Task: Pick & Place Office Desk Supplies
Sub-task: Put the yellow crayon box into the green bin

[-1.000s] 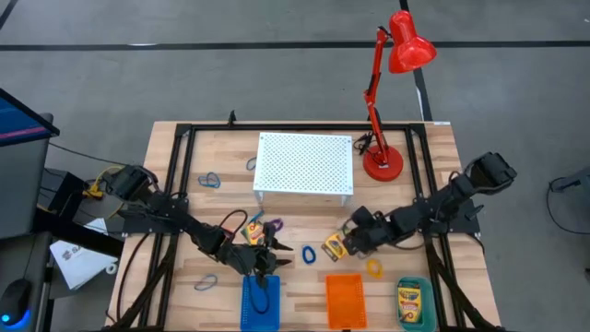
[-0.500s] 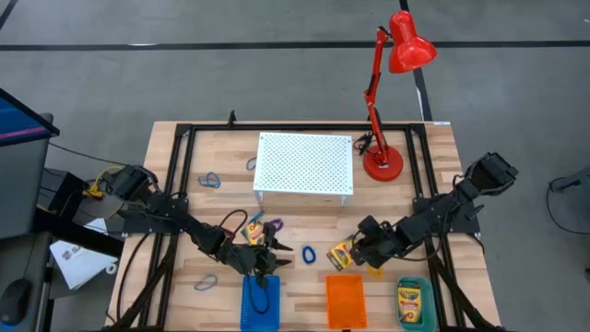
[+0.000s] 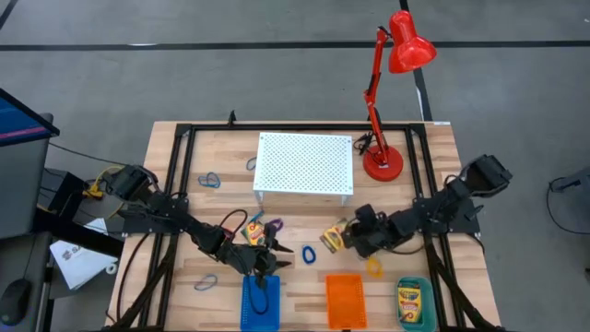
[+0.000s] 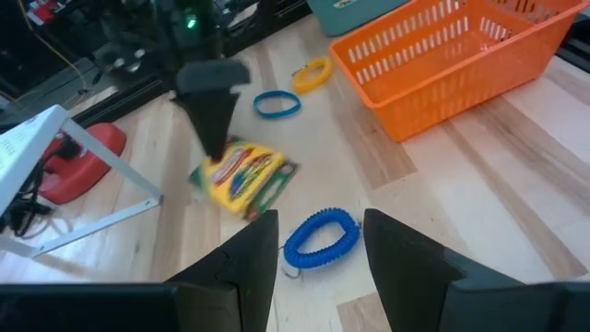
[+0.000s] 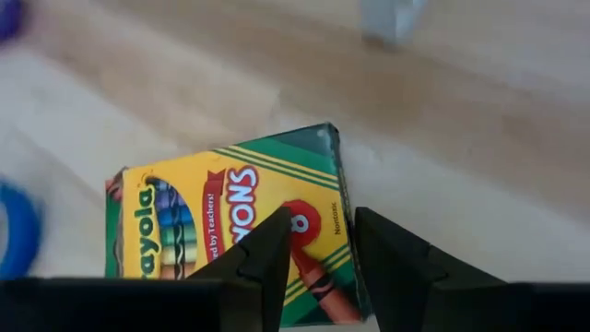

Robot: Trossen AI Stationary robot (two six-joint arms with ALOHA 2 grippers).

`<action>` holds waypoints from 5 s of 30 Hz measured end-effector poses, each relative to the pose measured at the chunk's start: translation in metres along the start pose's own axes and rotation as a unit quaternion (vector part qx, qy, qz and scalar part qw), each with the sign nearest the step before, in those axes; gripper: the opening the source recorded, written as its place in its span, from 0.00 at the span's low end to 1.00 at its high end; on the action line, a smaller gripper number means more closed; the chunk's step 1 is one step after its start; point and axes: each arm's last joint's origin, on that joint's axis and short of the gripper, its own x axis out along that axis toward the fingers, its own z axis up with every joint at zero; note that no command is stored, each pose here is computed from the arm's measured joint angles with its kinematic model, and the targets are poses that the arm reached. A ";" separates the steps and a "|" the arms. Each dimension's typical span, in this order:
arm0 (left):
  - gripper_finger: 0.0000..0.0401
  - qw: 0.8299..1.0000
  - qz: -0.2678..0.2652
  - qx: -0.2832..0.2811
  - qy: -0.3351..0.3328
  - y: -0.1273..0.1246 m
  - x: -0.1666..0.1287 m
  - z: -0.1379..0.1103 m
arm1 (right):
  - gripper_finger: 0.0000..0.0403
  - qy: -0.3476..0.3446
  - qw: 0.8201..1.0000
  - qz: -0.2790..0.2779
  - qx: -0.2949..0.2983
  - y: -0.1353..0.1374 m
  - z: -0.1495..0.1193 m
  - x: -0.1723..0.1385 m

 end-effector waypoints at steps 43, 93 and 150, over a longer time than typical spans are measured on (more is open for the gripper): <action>0.38 1.000 -0.013 -0.002 -0.008 -0.005 -0.003 0.002 | 0.00 -0.023 0.982 0.163 -0.089 0.065 -0.021 0.008; 0.66 0.946 -0.113 -0.302 -0.044 0.066 0.030 -0.007 | 0.00 -0.185 0.935 0.216 -0.212 0.103 -0.013 -0.086; 0.05 0.928 -0.137 -0.307 -0.163 0.072 0.025 0.015 | 0.30 -0.334 0.864 0.222 -0.304 0.111 -0.039 -0.131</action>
